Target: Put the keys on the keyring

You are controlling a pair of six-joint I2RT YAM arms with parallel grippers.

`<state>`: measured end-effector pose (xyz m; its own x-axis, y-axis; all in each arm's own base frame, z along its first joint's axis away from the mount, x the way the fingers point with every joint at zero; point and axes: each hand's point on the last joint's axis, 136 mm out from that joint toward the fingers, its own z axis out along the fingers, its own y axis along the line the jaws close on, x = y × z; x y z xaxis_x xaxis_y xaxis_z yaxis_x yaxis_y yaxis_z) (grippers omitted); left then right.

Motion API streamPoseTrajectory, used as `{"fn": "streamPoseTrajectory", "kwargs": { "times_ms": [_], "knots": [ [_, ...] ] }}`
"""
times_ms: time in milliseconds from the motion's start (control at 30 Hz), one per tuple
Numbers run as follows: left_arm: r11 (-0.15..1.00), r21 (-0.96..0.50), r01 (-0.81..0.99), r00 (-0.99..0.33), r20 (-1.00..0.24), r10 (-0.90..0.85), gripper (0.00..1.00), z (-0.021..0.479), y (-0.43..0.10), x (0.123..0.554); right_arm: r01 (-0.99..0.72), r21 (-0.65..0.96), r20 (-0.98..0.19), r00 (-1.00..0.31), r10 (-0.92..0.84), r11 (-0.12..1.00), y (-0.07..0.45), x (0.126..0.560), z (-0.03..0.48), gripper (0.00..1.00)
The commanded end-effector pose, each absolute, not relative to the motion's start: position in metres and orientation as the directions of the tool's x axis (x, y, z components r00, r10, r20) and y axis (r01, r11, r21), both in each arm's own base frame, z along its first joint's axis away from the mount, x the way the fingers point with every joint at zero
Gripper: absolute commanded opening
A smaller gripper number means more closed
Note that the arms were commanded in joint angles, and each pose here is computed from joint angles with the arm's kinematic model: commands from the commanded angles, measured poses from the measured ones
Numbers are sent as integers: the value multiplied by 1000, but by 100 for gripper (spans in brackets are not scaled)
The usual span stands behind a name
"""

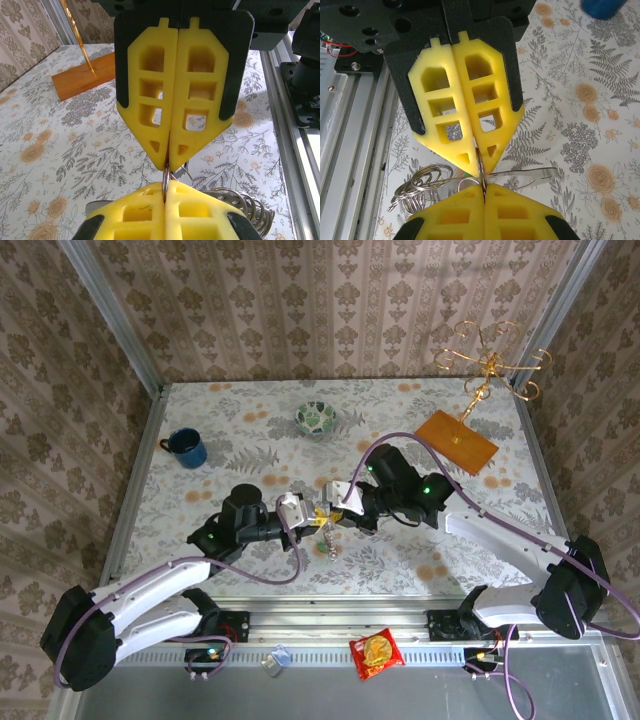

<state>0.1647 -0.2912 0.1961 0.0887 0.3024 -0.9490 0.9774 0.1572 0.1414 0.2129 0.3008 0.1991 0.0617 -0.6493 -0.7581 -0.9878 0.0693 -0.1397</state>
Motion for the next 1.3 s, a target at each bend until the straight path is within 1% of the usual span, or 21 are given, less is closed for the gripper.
{"fn": "streamPoseTrajectory", "kwargs": {
  "times_ms": [0,33,100,167,267,400,633,700,800,1100,1200,1267],
  "knots": [
    [150,164,975,119,-954,274,0,209,-293,165,-987,-142,-785,67,-616,74,307,210,207,4],
    [156,167,974,121,-956,266,0,210,-292,165,-987,-138,-778,55,-626,85,304,211,203,7],
    [168,169,971,124,-960,250,0,211,-290,165,-987,-122,-767,27,-641,104,298,210,194,20],
    [176,171,969,128,-964,232,0,212,-289,164,-988,-99,-769,1,-639,118,294,207,187,26],
    [182,173,968,132,-968,213,0,213,-288,163,-988,-67,-795,-30,-606,136,293,203,187,30],
    [187,175,967,139,-972,190,0,214,-287,161,-986,-60,-820,-39,-571,154,293,203,186,33],
    [191,172,966,140,-976,167,0,216,-287,160,-989,-37,-835,-48,-549,143,301,204,181,35],
    [189,167,968,136,-977,167,0,214,-287,160,-990,-31,-833,-51,-551,139,302,205,178,34],
    [189,168,967,138,-977,164,0,215,-287,160,-990,-28,-829,-54,-557,138,303,206,176,29],
    [190,171,967,144,-978,148,0,218,-287,160,-988,-43,-800,-57,-598,151,299,212,166,7],
    [192,173,966,147,-979,142,0,218,-288,160,-988,-40,-795,-61,-604,151,303,218,162,3],
    [193,174,966,148,-979,139,0,218,-288,160,-990,-25,-794,-66,-604,141,307,220,161,2]
  ]
}}
